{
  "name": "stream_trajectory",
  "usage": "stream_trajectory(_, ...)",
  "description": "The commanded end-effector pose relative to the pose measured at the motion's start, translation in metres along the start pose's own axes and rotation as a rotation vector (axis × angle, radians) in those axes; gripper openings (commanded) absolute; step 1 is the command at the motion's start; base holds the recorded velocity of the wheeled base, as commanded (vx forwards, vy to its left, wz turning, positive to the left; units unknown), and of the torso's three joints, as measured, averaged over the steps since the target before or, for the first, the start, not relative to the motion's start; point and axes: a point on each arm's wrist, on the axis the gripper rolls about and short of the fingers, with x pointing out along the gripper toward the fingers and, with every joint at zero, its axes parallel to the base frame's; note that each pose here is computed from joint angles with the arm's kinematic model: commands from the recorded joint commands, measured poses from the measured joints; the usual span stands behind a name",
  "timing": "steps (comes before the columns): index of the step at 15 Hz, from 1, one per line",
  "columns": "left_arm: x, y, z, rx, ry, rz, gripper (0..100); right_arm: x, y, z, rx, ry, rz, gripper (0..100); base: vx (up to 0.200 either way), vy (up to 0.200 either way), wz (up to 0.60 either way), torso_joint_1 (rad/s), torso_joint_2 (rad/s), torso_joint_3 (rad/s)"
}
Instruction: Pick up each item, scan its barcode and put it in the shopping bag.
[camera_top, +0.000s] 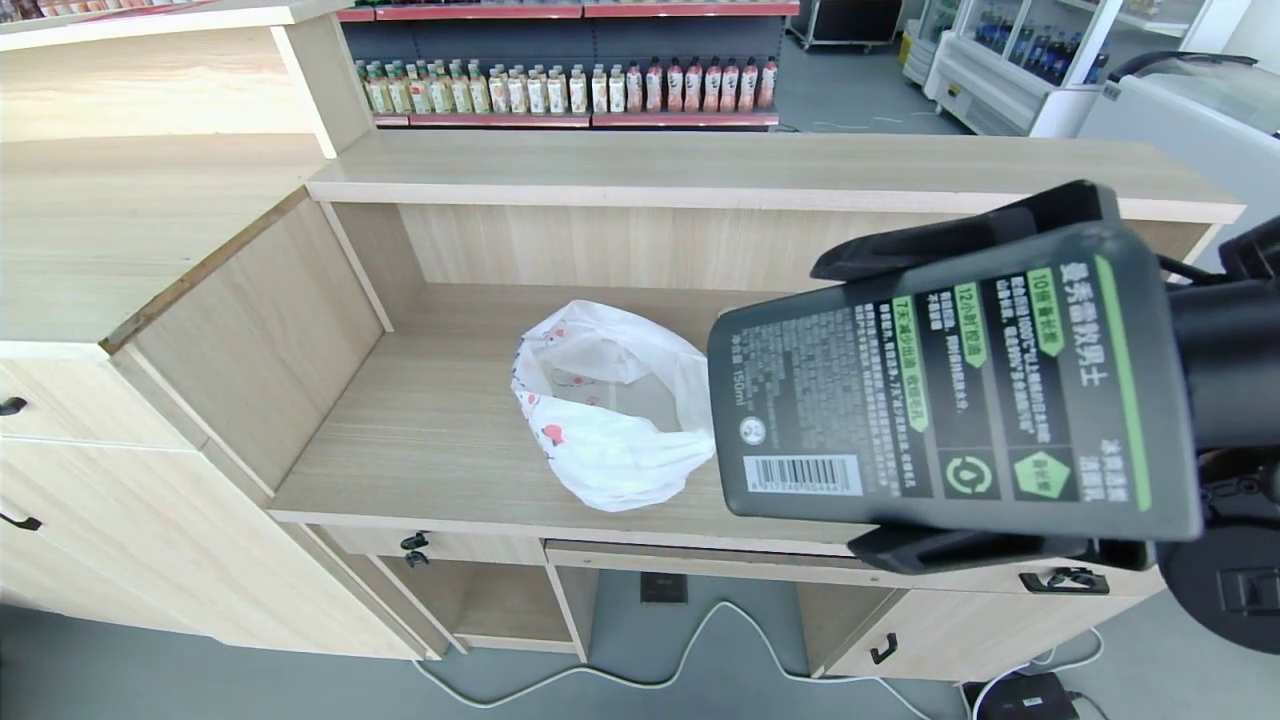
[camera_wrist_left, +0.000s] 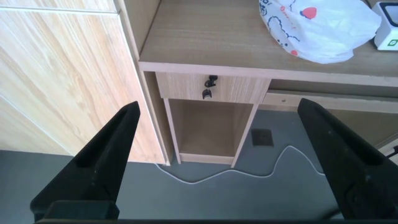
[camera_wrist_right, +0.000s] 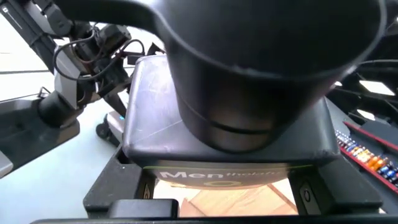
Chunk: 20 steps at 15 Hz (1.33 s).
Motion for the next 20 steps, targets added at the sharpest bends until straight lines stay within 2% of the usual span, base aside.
stream_trajectory(1, 0.000, 0.000, 0.000, -0.001, 0.000, 0.000, 100, 0.000, 0.001, -0.001, 0.004, 0.000, 0.001, 0, 0.000, 0.000, 0.00, 0.000, 0.00, 0.000)
stream_trajectory(4, 0.000, 0.000, 0.000, -0.001, 0.000, 0.000, 100, -0.011, 0.004, 0.013, 0.024, 0.038, -0.015, 0, 0.000, 0.000, 0.00, 0.000, 0.00, 0.000)
stream_trajectory(6, 0.000, 0.000, 0.000, -0.001, 0.000, 0.000, 100, -0.044, 0.001, 0.025, 0.093, 0.170, -0.082, 0, 0.000, 0.000, 0.00, 0.000, 0.00, 0.000)
stream_trajectory(7, 0.000, 0.000, 0.000, -0.001, 0.000, 0.000, 100, -0.073, -0.003, 0.028, 0.143, 0.302, -0.188, 0, 0.000, 0.000, 0.00, 0.000, 0.00, 0.000)
stream_trajectory(8, 0.000, 0.000, 0.000, -0.001, 0.000, 0.000, 100, -0.075, -0.003, 0.028, 0.150, 0.312, -0.196, 0, 0.000, 0.000, 0.00, 0.000, 0.00, 0.000)
stream_trajectory(9, 0.000, 0.000, 0.000, -0.001, 0.000, -0.001, 100, -0.125, 0.000, 0.035, 0.294, 0.581, -0.491, 0, 0.000, 0.000, 0.00, 0.000, 0.00, 0.000)
stream_trajectory(10, 0.000, 0.000, 0.000, -0.001, 0.000, 0.000, 100, -0.147, 0.002, 0.043, 0.396, 0.706, -0.664, 0, 0.000, 0.000, 0.00, 0.000, 0.00, 0.000)
stream_trajectory(11, 0.000, 0.000, 0.000, -0.001, 0.000, -0.001, 100, -0.158, 0.006, 0.048, 0.480, 0.783, -0.801, 0, 0.000, 0.000, 0.00, 0.000, 0.00, 0.000)
stream_trajectory(12, 0.000, 0.000, 0.000, -0.001, 0.000, -0.001, 100, -0.170, 0.011, 0.053, 0.606, 0.867, -1.029, 0, 0.000, 0.000, 0.00, 0.000, 0.00, 0.000)
stream_trajectory(13, 0.000, 0.000, 0.000, -0.001, 0.000, 0.000, 100, -0.176, 0.016, 0.059, 0.705, 0.910, -1.258, 0, 0.000, 0.000, 0.00, 0.000, 0.00, 0.000)
stream_trajectory(14, 0.000, 0.000, 0.000, -0.001, 0.000, -0.001, 100, -0.177, 0.020, 0.064, 0.801, 0.914, -1.417, 0, 0.000, 0.000, 0.00, 0.000, 0.00, 0.000)
stream_trajectory(15, 0.000, 0.000, 0.000, -0.001, 0.000, 0.000, 100, -0.177, 0.024, 0.067, 0.850, 0.920, -1.464, 0, 0.000, 0.000, 0.00, 0.000, 0.00, 0.000)
stream_trajectory(20, 0.000, 0.000, 0.000, -0.001, 0.000, 0.000, 100, -0.186, 0.034, 0.065, 0.879, 0.971, -1.500, 0, 0.000, 0.000, 0.00, 0.000, 0.00, 0.000)
